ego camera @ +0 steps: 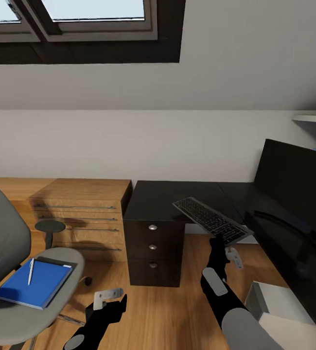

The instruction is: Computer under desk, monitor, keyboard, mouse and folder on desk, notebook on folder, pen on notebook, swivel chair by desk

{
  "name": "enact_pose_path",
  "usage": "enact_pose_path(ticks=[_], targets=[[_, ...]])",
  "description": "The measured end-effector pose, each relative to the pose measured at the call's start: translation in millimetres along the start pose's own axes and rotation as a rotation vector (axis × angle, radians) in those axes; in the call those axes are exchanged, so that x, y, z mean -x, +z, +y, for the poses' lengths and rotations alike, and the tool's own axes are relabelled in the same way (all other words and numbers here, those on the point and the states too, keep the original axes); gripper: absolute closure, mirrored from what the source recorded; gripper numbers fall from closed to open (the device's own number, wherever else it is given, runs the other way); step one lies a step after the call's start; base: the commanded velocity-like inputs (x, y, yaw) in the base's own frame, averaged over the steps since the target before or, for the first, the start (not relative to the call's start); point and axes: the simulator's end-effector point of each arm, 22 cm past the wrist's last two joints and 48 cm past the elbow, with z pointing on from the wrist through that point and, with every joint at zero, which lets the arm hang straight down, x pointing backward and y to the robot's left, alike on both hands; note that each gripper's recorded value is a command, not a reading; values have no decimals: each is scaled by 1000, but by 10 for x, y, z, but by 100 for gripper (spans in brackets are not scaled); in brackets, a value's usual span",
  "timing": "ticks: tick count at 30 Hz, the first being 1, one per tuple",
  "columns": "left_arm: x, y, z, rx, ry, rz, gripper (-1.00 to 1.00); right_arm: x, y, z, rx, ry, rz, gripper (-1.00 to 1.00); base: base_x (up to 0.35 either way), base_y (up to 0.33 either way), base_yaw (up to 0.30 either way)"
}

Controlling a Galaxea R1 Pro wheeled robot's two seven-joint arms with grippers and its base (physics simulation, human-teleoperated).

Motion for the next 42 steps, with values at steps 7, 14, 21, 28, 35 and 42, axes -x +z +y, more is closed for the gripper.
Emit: enact_pose_path(ticks=[7, 14, 21, 28, 35, 42], targets=[[-9, -5, -54, -10, 4, 1, -100, 90, -8, -13, -3, -7, -43, 100, 8, 0, 0], [-12, -10, -77, -15, 7, 1, -100, 221, -35, -59, -16, -19, -108, 100, 184, 0, 0], [-13, -7, -74, -15, 8, 2, -100, 157, -66, -153, -33, -36, -92, 100, 88, 0, 0], [-11, -9, -74, -15, 8, 1, -100, 143, -67, -153, -33, -35, -86, 100, 214, 0, 0], [-7, -10, -75, -15, 8, -1, -100, 140, -67, -158, -34, -34, -84, 100, 73, 0, 0], [-14, -8, -75, -15, 8, 2, -100, 139, -65, -159, -34, -34, -84, 100, 81, 0, 0]])
